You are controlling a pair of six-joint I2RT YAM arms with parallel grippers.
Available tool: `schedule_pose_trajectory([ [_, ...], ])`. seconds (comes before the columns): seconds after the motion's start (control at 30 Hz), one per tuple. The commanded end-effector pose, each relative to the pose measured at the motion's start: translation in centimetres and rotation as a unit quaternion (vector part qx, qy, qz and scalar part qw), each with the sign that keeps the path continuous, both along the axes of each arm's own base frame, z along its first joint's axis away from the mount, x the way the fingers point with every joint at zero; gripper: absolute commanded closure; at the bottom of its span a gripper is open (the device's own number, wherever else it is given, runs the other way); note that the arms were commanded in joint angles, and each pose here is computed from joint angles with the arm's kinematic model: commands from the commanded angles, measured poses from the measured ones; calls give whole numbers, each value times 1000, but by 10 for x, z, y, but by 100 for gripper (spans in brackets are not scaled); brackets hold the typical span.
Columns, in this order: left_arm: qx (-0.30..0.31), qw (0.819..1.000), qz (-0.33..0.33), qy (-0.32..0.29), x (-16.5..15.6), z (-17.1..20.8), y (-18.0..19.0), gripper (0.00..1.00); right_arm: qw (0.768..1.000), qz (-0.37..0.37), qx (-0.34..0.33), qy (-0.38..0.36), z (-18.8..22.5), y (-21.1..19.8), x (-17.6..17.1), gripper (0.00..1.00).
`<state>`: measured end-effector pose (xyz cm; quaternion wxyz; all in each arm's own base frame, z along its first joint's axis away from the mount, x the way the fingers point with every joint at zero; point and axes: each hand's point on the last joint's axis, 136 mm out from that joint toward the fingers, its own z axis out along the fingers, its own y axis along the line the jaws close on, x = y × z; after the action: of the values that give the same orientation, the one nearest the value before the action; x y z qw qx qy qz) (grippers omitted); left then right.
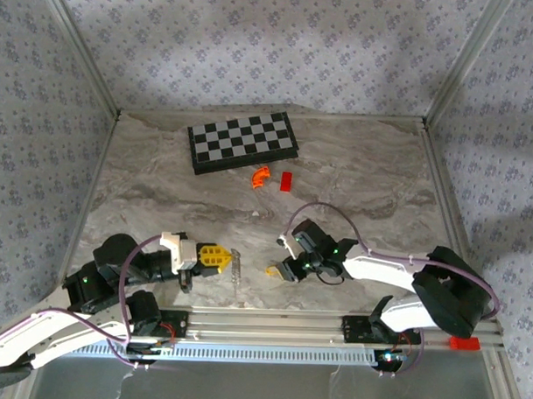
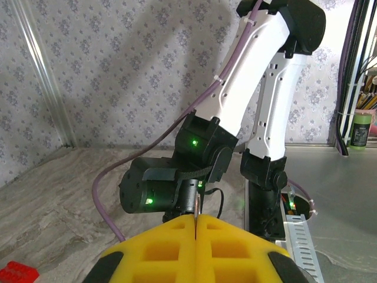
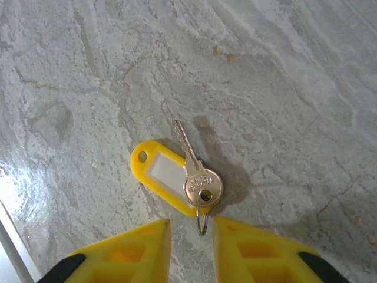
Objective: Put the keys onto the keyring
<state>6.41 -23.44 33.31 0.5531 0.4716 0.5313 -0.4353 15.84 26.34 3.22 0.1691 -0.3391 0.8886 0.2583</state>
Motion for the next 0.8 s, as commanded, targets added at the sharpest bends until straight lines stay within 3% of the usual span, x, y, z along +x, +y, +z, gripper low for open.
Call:
schedule_pose_trajectory([
  [0.0, -27, 999, -2, -20, -1, 22, 0, 100, 1000, 5, 0, -6, 2, 5, 4, 80],
  [0.2, -21, 1000, -8, -20, 0, 20, -5, 100, 1000, 8, -13, -6, 0, 4, 4, 93],
  [0.4, -18, 1000, -8, -22, 0, 19, -5, 100, 999, 15, -28, -7, 10, 5, 4, 100],
  [0.53, -14, 1000, -6, -20, 1, 16, -6, 100, 996, 17, -84, 5, 14, -8, 1, 100],
  [0.77, 0, 1000, 4, -24, 4, 7, -4, 100, 975, 5, -202, 93, 12, -42, -23, 100],
])
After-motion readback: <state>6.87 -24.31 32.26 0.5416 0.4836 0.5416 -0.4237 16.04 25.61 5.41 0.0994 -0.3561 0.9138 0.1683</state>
